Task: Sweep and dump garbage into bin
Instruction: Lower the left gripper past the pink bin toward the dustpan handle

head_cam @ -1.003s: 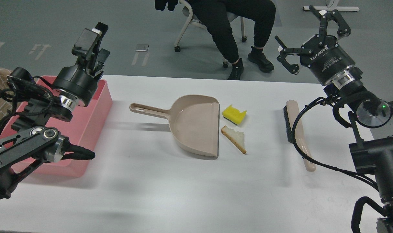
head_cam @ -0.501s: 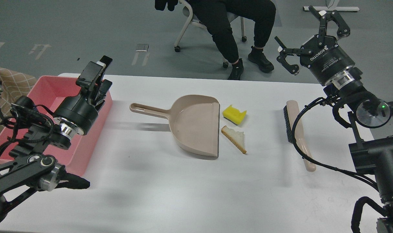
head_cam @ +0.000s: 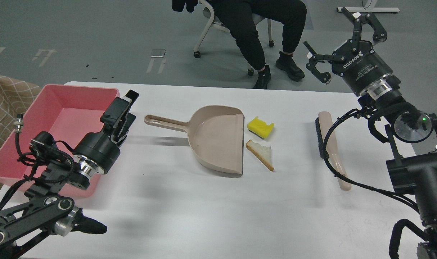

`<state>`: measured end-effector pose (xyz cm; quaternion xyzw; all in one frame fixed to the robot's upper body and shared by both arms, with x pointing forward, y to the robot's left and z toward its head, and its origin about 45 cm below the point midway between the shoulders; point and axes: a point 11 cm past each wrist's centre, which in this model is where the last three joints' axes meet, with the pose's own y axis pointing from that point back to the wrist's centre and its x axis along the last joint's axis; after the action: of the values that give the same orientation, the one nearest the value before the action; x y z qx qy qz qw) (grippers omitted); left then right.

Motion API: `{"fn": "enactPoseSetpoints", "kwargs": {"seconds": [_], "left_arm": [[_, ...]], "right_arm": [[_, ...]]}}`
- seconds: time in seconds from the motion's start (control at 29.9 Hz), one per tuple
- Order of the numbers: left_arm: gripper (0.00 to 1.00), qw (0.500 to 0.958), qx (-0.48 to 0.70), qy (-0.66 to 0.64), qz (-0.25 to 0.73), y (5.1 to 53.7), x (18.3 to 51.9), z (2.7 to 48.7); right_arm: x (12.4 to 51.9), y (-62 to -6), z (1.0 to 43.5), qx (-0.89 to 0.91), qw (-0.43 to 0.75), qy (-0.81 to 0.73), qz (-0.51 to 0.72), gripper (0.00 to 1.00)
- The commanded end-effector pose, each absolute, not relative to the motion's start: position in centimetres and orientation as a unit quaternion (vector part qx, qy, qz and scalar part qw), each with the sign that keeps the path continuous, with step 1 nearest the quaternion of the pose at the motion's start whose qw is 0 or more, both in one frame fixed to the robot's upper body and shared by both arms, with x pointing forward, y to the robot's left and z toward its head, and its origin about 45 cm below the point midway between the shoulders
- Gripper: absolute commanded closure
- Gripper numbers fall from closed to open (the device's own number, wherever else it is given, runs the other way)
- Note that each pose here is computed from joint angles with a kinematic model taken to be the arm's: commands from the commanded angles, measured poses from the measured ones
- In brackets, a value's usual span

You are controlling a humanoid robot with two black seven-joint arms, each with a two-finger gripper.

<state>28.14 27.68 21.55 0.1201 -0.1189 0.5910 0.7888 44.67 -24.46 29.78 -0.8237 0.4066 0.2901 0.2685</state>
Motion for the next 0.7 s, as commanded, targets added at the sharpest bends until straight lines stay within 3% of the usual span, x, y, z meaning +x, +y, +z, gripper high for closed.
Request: {"fn": "enactPoseSetpoints", "kwargs": {"seconds": [0.0,0.67], "left_arm": [[0.02,0.795,0.127,-0.123,0.58,26.7,27.7,20.3],[0.02,0.769,0.172,-0.094,0.609,26.6,29.1,13.9]], "right_arm": [[44.7,-24.4,29.8,-0.824,0.269,0.406,0.29,0.0],[44.8,-24.3,29.9,-0.821,0.269,0.409,0.293,0.0]]}}
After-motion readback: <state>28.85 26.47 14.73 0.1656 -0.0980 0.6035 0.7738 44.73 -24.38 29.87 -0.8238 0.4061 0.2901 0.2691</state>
